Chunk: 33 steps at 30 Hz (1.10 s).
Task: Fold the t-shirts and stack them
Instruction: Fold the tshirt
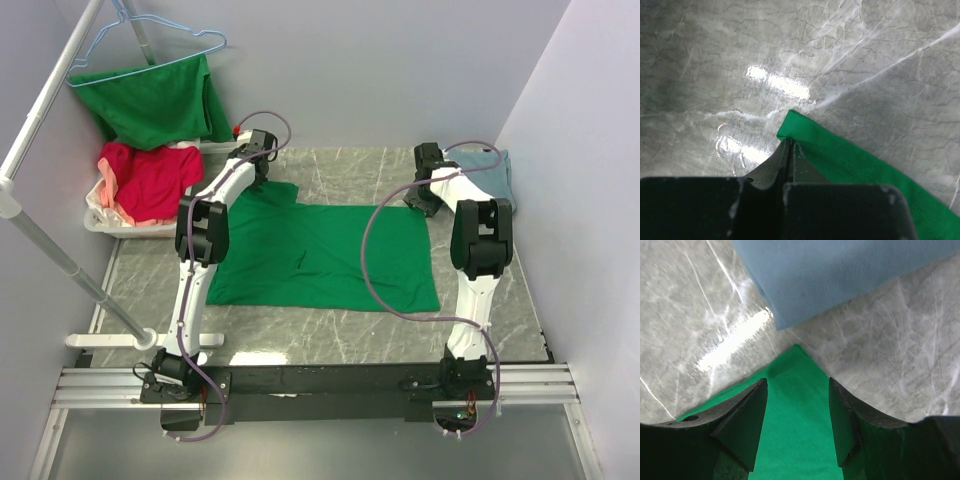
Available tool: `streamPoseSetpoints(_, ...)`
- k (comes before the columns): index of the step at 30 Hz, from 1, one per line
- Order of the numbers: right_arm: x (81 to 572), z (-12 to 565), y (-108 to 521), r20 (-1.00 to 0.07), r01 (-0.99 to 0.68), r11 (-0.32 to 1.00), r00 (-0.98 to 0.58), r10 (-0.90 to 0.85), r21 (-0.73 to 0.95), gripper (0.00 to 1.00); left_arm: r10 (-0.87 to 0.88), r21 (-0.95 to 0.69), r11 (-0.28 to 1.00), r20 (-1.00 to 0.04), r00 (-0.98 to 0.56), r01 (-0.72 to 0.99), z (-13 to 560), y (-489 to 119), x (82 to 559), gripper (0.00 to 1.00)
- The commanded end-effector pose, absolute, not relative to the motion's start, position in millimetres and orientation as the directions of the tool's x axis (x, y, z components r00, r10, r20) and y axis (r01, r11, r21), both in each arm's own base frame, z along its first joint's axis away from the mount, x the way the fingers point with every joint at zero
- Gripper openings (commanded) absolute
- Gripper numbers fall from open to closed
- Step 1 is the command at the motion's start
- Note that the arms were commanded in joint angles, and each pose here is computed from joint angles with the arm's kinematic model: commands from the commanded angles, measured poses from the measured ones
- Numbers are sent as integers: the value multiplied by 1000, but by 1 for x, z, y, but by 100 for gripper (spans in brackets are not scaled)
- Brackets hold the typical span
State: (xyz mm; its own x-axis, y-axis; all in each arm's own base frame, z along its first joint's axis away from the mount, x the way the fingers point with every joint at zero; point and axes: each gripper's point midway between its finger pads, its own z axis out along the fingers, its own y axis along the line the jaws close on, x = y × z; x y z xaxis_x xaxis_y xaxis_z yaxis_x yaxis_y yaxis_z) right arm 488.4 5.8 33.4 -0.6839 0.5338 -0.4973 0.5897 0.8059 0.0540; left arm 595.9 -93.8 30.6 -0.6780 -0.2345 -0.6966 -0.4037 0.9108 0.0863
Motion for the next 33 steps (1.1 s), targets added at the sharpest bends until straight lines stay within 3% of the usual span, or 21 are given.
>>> streamPoseSetpoints(1, 494, 39, 6, -488, 592, 804, -688, 537, 51, 59, -239, 58, 910, -734, -636, -410, 71, -90, 598, 1)
streamPoseSetpoints(4, 495, 34, 9, -468, 586, 809, -704, 535, 42, 58, -241, 57, 910, -734, -635, -411, 71, -90, 598, 1)
streamPoseSetpoints(9, 503, 31, 12, -450, 576, 816, -714, 536, 56, 45, -235, 61, 910, -737, -633, -410, 74, -89, 597, 1)
streamPoseSetpoints(16, 504, 27, 14, -422, 570, 819, -726, 542, 71, 38, -225, 69, 912, -740, -634, -404, 79, -88, 596, 1)
streamPoseSetpoints(19, 502, 27, 13, -418, 570, 819, -729, 542, 69, 16, -224, 69, 912, -742, -632, -403, 80, -88, 596, 1)
streamPoseSetpoints(20, 500, 26, 12, -415, 572, 818, -730, 543, 64, 4, -226, 69, 911, -741, -633, -406, 80, -87, 595, 1)
streamPoseSetpoints(21, 501, 28, 11, -421, 575, 815, -725, 545, 65, 0, -226, 68, 911, -741, -632, -406, 81, -87, 595, 1)
streamPoseSetpoints(33, 492, 72, -6, -515, 606, 792, -657, 550, 71, 0, -234, 38, 901, -795, -559, -432, 119, -82, 598, 1)
